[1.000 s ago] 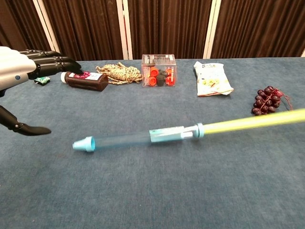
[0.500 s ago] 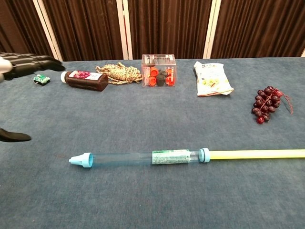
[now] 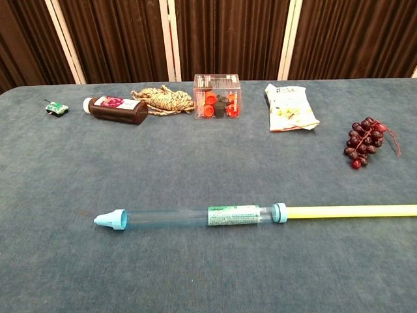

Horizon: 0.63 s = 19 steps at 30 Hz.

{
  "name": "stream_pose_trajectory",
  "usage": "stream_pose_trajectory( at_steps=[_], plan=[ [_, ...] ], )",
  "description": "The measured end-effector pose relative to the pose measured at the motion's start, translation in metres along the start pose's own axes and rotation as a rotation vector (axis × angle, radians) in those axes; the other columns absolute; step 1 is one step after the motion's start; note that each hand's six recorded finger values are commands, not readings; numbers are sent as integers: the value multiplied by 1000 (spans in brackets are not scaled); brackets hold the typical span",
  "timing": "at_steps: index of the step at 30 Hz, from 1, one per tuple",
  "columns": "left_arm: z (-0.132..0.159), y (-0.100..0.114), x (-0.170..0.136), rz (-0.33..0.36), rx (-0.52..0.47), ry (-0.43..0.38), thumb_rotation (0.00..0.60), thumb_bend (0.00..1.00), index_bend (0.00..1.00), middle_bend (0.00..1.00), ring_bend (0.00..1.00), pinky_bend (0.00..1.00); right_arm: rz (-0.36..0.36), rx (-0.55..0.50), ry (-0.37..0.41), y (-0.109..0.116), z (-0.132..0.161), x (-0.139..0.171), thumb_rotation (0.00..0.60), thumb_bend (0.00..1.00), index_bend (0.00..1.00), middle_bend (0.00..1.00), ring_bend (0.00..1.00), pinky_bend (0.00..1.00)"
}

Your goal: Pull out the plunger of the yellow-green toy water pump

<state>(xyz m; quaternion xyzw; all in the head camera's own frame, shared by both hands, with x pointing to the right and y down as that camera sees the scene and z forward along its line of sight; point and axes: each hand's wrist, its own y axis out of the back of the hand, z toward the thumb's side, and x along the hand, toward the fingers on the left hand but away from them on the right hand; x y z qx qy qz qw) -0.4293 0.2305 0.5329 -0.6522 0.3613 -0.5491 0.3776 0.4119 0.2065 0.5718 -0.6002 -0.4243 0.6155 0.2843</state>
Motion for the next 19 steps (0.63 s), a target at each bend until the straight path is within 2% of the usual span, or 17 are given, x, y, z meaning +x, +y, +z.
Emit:
stream_pose_trajectory(
  at_steps=[4, 7, 13, 19],
  plan=[
    [-25, 4, -20, 29, 21, 57, 600, 90, 0, 0, 0, 0, -47, -7, -22, 10, -17, 16, 600, 115, 34, 0, 0, 0],
    [-41, 2, -34, 26, 35, 97, 600, 90, 0, 0, 0, 0, -82, 16, -19, 16, -26, 25, 600, 117, 34, 0, 0, 0],
    [-56, 7, -40, 53, 56, 131, 600, 89, 0, 0, 0, 0, -128, 16, -6, 23, -34, 36, 600, 122, 34, 0, 0, 0],
    [-56, 1, -35, 45, 79, 135, 600, 90, 0, 0, 0, 0, -125, -2, 4, 21, -32, 38, 600, 122, 34, 0, 0, 0]
  ],
)
